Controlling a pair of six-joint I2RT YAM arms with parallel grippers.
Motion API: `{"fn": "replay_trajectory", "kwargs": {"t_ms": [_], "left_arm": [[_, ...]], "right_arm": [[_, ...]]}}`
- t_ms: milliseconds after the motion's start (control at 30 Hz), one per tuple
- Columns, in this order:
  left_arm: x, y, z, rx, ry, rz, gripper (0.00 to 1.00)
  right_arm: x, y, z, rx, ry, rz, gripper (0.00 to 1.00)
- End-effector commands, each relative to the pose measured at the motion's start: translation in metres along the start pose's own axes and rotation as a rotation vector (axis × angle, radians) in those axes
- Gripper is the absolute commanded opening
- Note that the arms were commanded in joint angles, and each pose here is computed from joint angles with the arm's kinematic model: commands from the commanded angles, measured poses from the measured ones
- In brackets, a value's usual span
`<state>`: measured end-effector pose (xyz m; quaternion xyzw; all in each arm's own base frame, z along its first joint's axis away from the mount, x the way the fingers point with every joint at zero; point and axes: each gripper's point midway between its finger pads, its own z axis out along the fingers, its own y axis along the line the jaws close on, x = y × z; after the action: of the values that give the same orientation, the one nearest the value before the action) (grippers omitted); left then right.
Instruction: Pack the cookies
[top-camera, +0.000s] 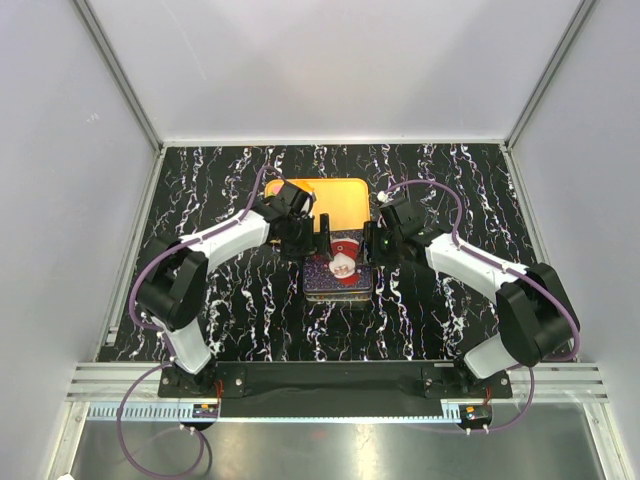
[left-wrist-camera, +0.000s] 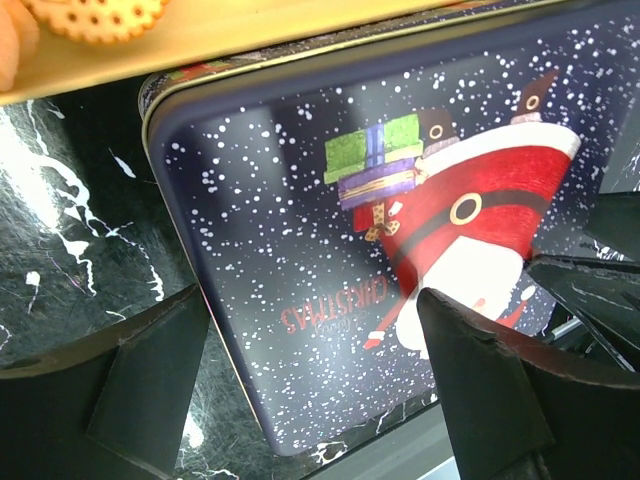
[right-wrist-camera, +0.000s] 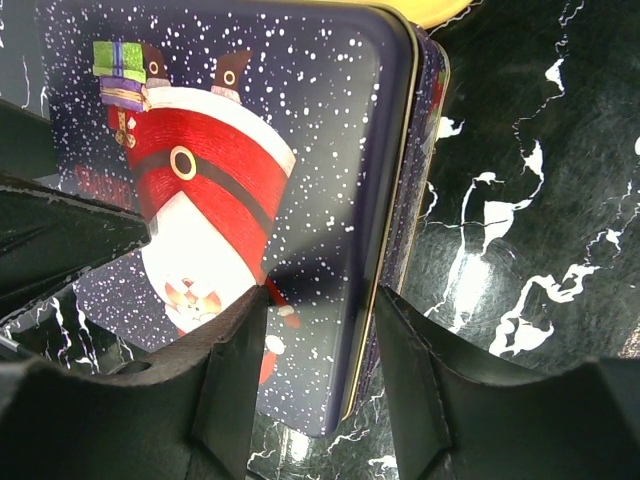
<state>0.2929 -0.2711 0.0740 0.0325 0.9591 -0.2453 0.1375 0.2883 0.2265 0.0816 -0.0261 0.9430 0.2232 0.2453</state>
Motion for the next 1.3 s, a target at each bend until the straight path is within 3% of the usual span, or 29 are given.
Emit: {"fn": "replay_trajectory", "kwargs": {"t_ms": [0,433,1267], "left_arm": [[-0.018,-0.039,-0.008,0.108,-0.051,0.058,0.88],[-0.02,-0.042,-0.004,0.095,-0.041,0.07,0.89],[-0.012,-0.038,0.005,0.074,-0.023,0.073,0.89]], "right_arm": [[-0.017,0.009,-0.005,-0.027,-0.072,-0.013,0.54],[-0.014,0.005,-0.008,-0.018,-0.083,-0.01,0.56],[-0.01,-0.007,-0.009,0.032,-0.076,-0.019,0.74]]}}
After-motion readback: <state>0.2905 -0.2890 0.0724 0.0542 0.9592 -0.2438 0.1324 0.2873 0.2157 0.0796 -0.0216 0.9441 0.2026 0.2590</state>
